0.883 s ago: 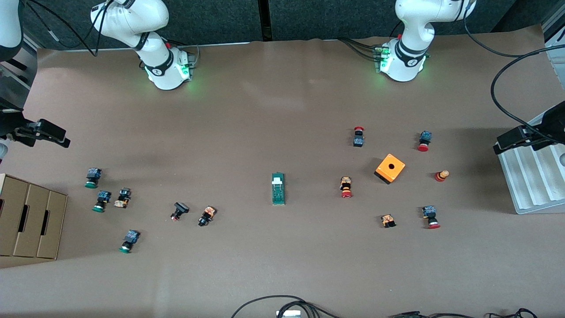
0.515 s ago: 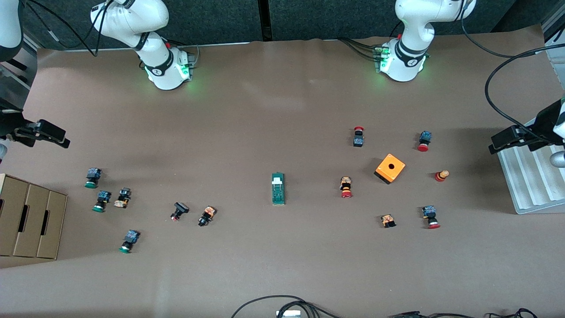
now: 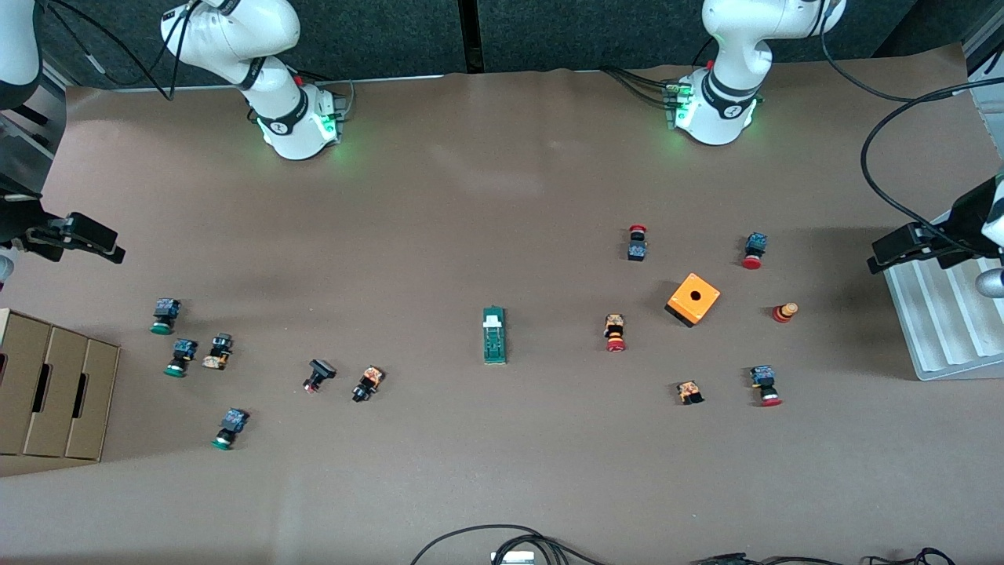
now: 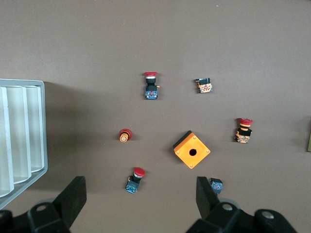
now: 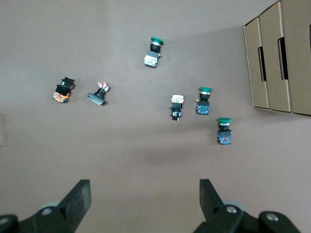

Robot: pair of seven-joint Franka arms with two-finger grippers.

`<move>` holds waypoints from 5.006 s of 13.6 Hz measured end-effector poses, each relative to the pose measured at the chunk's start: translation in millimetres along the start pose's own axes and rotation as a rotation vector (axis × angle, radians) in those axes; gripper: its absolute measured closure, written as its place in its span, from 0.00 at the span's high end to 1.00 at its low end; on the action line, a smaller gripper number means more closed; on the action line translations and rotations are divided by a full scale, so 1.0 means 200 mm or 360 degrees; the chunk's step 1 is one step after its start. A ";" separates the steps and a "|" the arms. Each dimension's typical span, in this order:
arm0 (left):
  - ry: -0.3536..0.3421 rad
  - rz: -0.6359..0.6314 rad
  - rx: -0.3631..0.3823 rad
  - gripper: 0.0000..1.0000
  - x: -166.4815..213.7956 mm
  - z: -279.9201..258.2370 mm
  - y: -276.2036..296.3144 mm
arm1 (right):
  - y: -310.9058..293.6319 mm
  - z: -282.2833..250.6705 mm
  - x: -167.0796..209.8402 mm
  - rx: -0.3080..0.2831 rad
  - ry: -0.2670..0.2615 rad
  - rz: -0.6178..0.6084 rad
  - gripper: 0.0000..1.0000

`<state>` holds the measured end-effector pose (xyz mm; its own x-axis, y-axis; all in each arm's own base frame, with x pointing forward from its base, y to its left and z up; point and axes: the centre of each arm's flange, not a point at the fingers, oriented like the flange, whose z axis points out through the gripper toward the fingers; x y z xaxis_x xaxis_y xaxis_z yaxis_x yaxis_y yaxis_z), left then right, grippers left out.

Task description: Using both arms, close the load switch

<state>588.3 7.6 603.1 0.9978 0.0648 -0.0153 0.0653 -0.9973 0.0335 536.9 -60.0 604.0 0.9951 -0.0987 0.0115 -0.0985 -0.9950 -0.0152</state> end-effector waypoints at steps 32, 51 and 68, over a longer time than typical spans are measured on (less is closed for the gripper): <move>0.0591 0.0139 0.0411 1.00 -0.45 0.69 2.18 | -0.01 0.00 0.01 -0.0001 0.0011 -0.0006 1.00; 0.1589 -0.0225 0.0159 1.00 -0.90 1.50 2.80 | 0.08 0.01 0.01 -0.0001 0.0004 0.0048 1.00; 0.1881 -0.0156 -0.0041 1.00 -1.32 2.16 2.79 | -0.19 0.32 0.13 -0.0038 -0.0176 -0.0017 0.99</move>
<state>355.0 -581.0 195.0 0.3810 0.1461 0.9130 0.1292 -0.9862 0.1039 568.3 -24.0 541.4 0.9913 -0.0873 -0.0986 -0.0869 -0.9962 0.0083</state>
